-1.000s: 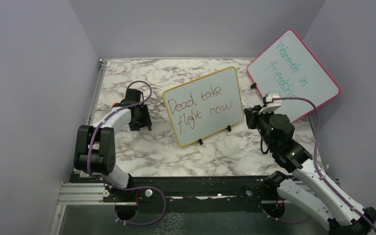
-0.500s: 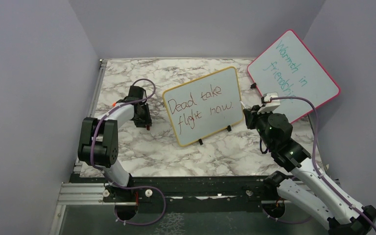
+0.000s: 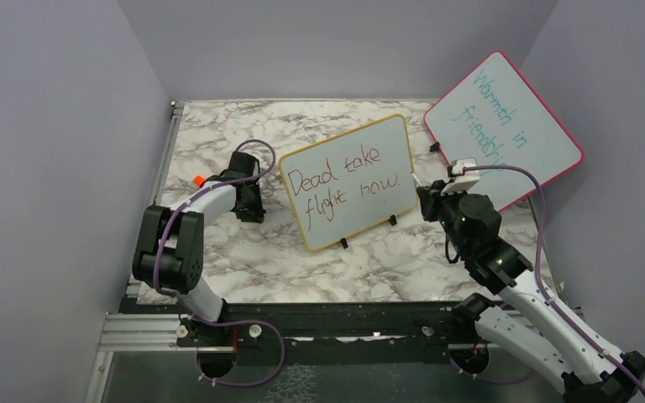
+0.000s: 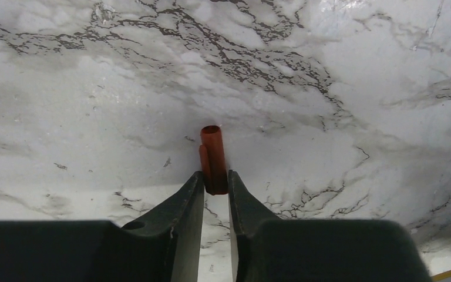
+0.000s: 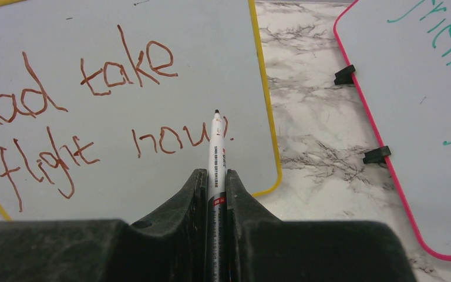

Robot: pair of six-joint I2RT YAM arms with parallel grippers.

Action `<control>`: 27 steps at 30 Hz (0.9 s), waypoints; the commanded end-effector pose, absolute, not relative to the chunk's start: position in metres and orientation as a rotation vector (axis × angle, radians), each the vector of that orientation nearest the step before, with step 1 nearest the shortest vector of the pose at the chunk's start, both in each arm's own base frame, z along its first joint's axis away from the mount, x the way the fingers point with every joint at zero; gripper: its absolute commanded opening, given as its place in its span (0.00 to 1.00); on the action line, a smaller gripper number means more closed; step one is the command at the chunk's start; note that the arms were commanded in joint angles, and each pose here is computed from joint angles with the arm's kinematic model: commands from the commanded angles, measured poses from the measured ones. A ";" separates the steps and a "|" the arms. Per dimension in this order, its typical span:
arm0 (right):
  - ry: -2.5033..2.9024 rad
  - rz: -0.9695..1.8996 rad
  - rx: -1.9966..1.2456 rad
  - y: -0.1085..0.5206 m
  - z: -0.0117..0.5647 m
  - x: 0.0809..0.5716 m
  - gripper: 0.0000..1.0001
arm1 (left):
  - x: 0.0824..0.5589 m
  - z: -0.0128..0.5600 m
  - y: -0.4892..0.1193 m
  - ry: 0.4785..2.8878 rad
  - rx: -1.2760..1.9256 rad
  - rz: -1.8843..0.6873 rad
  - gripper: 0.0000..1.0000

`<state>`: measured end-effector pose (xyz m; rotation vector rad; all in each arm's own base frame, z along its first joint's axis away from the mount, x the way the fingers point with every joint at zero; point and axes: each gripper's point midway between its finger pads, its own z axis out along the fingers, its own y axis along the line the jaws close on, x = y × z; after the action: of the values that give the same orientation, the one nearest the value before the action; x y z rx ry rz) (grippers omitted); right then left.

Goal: Write a sentence on the whiteboard
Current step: Close the whiteboard marker at the center of the board.

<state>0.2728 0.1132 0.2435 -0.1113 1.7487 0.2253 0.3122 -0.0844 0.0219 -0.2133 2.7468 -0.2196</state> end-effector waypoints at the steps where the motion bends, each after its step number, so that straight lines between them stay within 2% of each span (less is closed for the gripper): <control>1: 1.718 0.249 -0.109 0.115 0.250 0.273 0.01 | 0.288 0.010 -0.075 2.825 -0.246 -0.138 0.19; 5: 1.719 0.258 -0.119 0.117 0.249 0.272 0.00 | 0.294 0.019 -0.076 2.786 -0.235 -0.151 0.15; 13: 1.715 0.322 -0.203 0.132 0.251 0.268 0.01 | 0.302 0.061 -0.075 2.636 -0.166 -0.188 0.00; 27: 1.653 0.514 -0.442 0.169 0.295 0.245 0.01 | 0.305 0.200 -0.082 2.170 0.240 -0.232 0.00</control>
<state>0.2572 0.1523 0.2585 -0.3257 1.7261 0.4179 0.3025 -0.0732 0.1511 0.0651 2.3330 -0.2241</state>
